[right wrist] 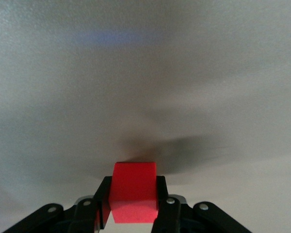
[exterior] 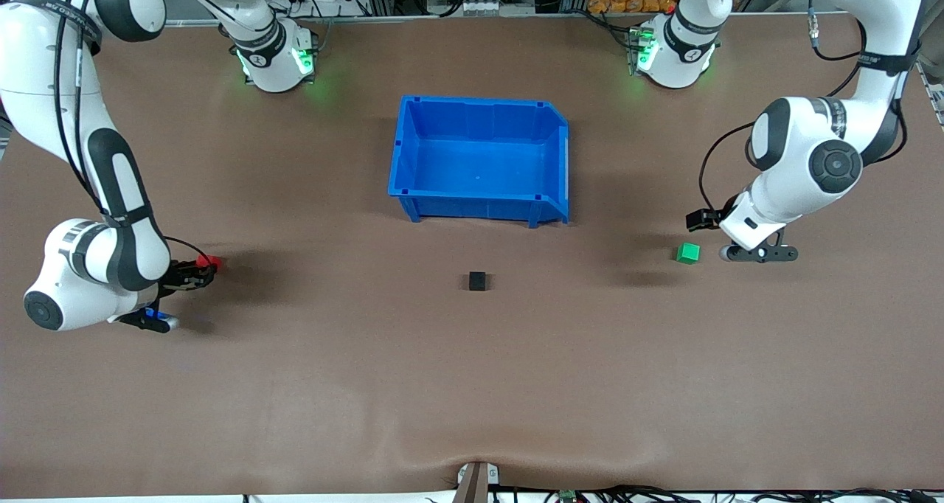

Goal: Attach green and red cubes to black cube
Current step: 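Carry the red cube with the right gripper beside the black cube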

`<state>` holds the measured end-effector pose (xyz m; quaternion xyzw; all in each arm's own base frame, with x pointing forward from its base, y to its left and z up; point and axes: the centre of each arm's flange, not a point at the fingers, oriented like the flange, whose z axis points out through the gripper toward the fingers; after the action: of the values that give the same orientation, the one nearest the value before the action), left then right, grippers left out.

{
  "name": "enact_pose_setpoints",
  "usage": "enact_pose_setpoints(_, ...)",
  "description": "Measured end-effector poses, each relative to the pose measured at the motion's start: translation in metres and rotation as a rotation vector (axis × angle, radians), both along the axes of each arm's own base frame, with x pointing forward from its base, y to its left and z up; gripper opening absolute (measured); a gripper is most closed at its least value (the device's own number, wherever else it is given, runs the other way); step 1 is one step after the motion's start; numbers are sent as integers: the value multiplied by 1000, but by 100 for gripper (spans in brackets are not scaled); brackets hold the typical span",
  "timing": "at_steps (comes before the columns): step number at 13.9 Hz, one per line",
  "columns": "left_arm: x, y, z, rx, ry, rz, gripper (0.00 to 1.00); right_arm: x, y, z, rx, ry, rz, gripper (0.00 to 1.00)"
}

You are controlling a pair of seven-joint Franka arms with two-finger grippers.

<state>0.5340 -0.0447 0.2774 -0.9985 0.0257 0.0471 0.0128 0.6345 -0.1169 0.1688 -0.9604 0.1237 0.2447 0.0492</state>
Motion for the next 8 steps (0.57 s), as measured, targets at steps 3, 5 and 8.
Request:
enact_pose_setpoints(3,3,-2,-42,29,-3,-61,100,7,36,26,16,107,-170,40)
enact_pose_setpoints(5,10,-5,-62,26,-4,-73,100,22,90,55,32,153,-326,40)
enact_pose_setpoints(8,20,-10,-76,20,5,-80,100,34,191,85,-22,202,-526,40)
